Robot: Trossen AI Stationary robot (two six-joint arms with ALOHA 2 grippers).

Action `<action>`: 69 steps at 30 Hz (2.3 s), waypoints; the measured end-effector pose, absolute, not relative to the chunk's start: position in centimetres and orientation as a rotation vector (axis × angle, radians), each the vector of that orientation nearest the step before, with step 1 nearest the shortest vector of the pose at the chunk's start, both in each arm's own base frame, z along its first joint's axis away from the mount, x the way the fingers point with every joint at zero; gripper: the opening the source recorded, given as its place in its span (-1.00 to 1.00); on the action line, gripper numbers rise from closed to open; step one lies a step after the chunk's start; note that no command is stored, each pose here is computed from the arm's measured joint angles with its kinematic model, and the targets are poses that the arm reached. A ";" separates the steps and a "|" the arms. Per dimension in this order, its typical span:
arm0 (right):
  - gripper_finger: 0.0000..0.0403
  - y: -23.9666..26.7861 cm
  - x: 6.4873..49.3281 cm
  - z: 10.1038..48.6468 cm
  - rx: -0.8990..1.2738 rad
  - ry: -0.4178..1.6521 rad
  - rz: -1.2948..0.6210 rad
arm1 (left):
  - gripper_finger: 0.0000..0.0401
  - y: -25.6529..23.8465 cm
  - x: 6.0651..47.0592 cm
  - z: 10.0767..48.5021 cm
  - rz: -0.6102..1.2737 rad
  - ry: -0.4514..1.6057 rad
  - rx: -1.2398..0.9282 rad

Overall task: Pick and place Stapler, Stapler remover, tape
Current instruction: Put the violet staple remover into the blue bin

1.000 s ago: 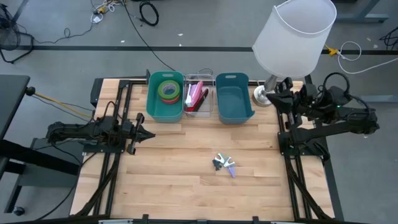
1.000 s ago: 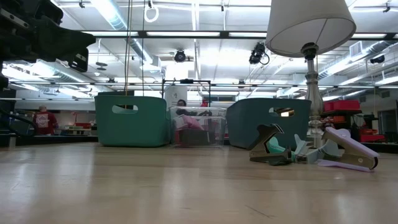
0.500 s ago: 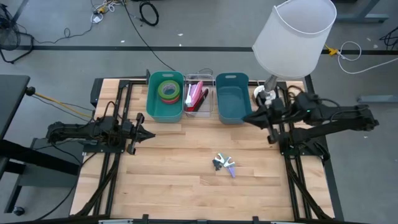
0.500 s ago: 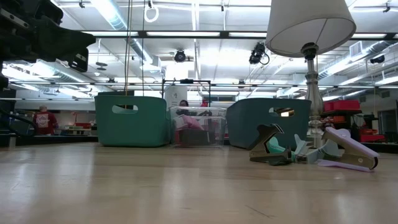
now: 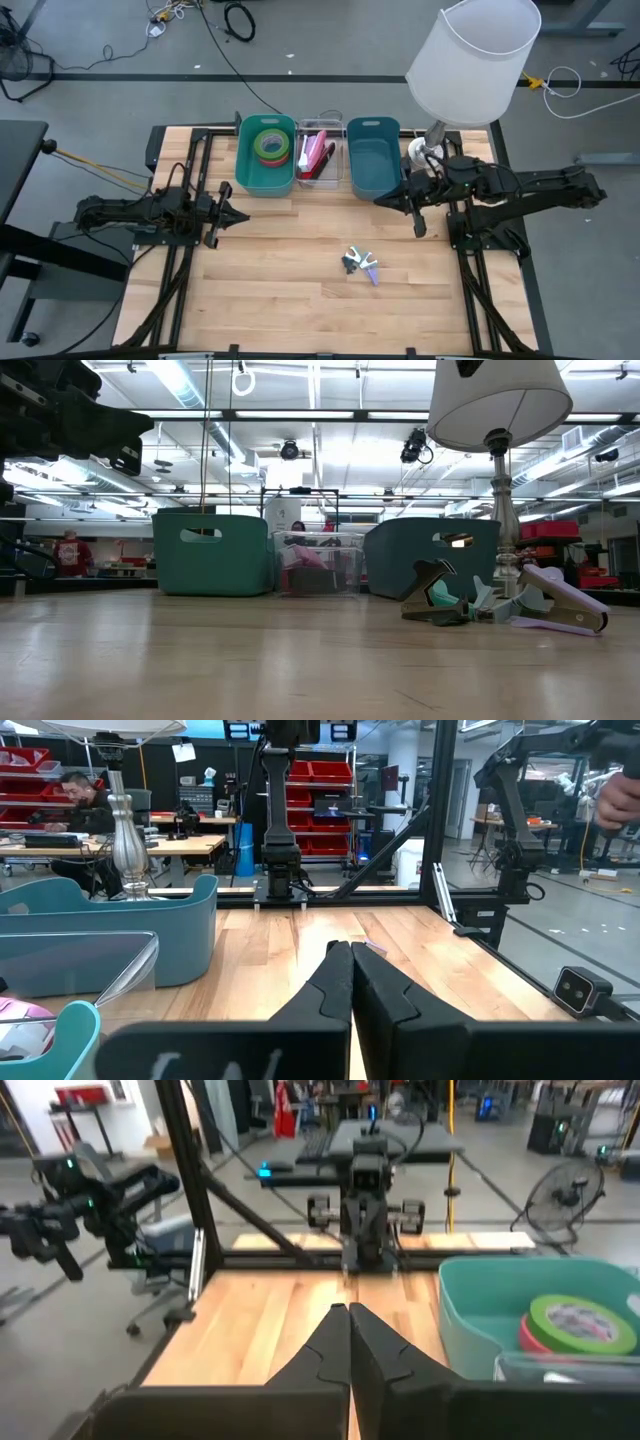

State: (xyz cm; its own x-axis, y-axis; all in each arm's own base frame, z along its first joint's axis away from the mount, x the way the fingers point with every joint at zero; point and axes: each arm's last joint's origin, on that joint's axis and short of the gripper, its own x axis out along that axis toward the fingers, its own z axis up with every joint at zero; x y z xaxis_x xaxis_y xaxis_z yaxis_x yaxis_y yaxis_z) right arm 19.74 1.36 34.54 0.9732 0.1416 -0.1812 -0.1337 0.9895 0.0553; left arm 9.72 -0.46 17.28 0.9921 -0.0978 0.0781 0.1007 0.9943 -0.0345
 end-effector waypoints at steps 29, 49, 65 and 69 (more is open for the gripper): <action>-1.00 3.2 19.4 32.2 -0.047 0.410 0.272 | -0.99 -0.5 9.7 17.3 -0.099 -0.076 -0.038; -1.00 7.3 21.9 28.7 -0.090 0.600 0.427 | -0.99 -0.5 9.7 17.3 -0.099 -0.076 -0.038; -1.00 10.2 23.2 25.4 -0.140 0.759 0.509 | -0.99 -0.5 9.7 17.3 -0.099 -0.076 -0.038; -1.00 10.7 23.1 24.7 -0.155 0.804 0.526 | -0.99 -0.5 9.7 17.3 -0.099 -0.076 -0.038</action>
State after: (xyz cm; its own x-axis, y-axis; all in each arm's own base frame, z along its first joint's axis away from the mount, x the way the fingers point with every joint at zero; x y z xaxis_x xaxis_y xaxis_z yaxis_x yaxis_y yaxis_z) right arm 23.11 10.73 24.75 0.5735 0.3897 -0.7206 -0.5047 0.8609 0.0639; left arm 9.72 -0.46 17.29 0.9922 -0.0974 0.0779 0.1003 0.9944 -0.0341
